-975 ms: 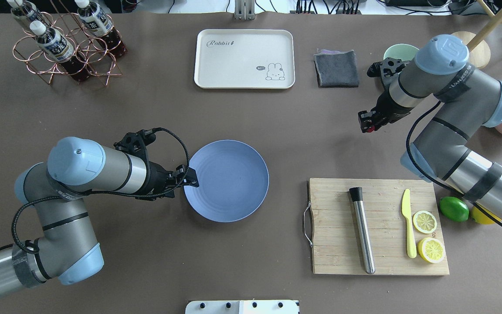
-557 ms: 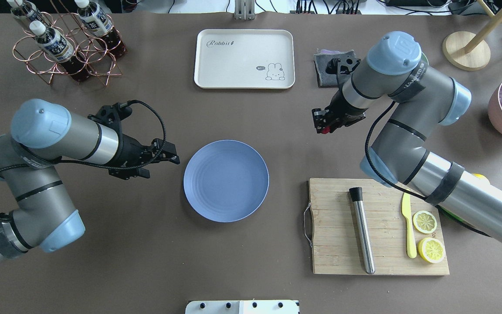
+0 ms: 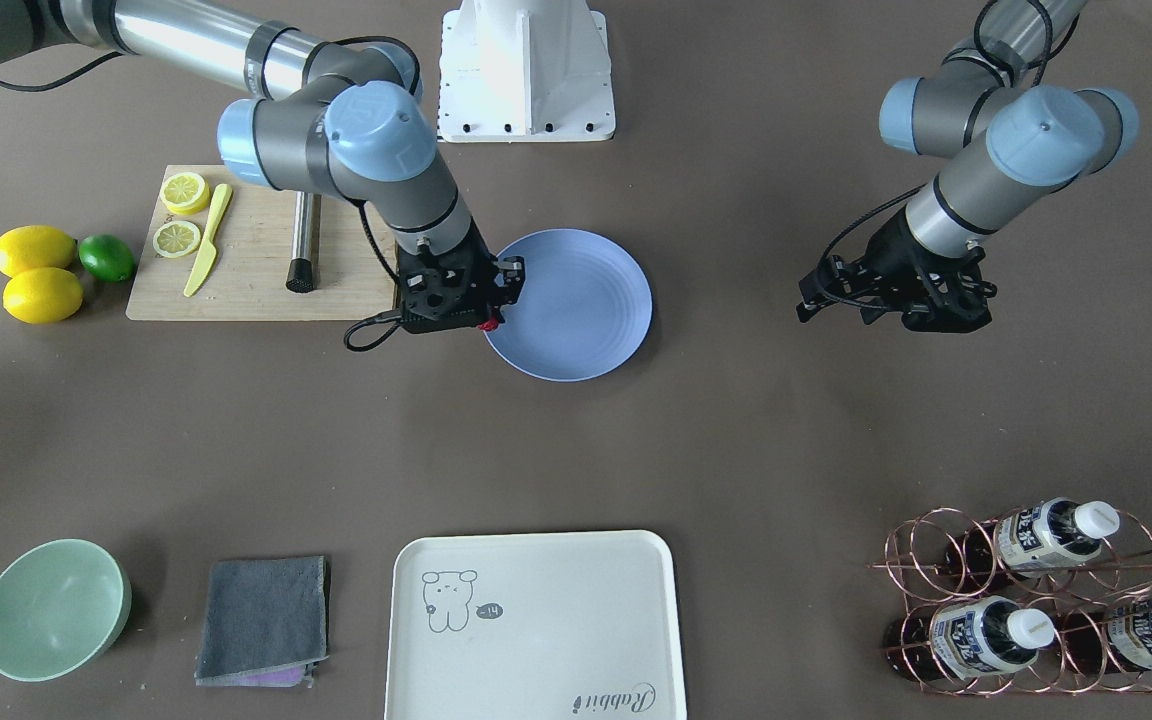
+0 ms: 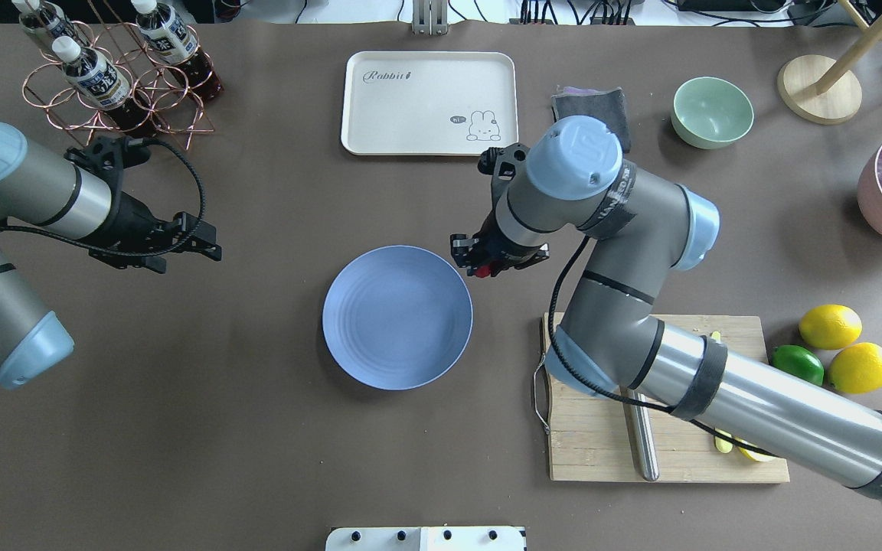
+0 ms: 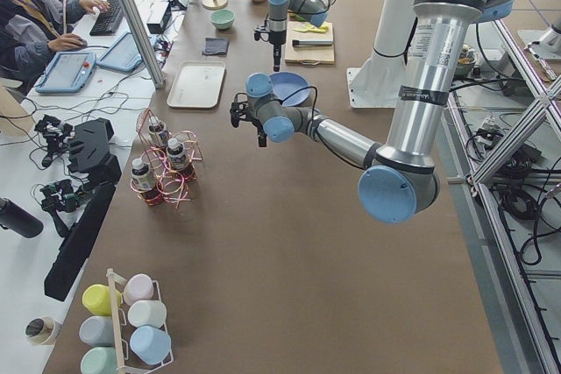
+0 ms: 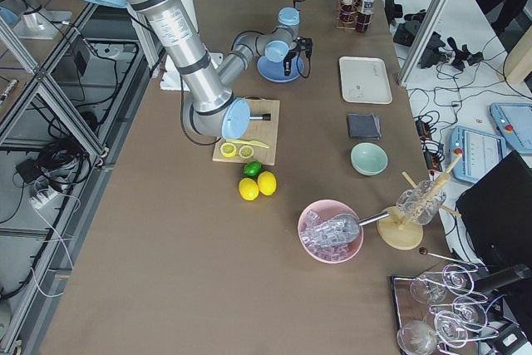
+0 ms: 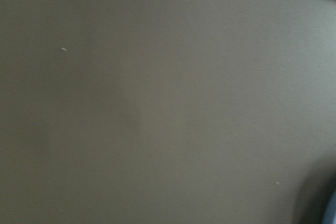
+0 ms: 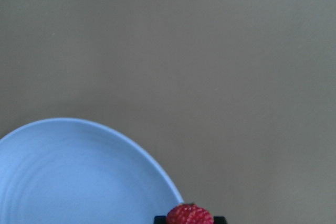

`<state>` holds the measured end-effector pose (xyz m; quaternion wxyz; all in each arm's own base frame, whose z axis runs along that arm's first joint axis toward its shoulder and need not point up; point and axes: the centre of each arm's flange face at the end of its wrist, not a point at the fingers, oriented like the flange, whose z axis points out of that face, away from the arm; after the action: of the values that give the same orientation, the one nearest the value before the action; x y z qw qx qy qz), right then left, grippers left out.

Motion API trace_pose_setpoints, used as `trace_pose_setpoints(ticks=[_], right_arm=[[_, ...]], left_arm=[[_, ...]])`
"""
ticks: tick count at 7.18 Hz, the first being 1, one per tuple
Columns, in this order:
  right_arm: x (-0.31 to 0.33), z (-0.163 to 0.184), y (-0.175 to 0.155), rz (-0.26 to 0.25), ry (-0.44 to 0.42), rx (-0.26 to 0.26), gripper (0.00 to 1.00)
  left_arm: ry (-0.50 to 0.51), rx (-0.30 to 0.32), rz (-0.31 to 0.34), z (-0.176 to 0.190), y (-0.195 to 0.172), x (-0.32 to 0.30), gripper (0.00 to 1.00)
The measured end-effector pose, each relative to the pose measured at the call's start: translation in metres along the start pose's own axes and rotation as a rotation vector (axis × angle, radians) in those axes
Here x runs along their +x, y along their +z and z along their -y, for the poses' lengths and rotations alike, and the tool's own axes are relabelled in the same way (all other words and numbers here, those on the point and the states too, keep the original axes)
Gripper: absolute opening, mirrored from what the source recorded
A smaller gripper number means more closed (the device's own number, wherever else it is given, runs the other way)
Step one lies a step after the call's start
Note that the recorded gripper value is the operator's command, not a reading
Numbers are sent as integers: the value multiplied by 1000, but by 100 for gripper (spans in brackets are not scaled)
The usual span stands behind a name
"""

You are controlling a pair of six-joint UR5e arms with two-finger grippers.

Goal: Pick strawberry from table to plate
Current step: 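Carry the strawberry over the blue plate with the right gripper while the left gripper withdraws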

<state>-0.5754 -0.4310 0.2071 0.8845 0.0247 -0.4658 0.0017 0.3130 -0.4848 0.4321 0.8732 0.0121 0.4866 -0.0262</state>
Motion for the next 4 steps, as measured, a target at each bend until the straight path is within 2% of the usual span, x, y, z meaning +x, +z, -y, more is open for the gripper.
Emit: trace_pose_setpoints(ticks=[2, 4], right_arm=[[-39, -40, 19, -9, 17, 21, 0], [-57, -48, 33, -19, 45, 28, 0]], left_arm=[[26, -10, 26, 0, -2, -27, 97], [30, -13, 33, 0, -2, -33, 97]])
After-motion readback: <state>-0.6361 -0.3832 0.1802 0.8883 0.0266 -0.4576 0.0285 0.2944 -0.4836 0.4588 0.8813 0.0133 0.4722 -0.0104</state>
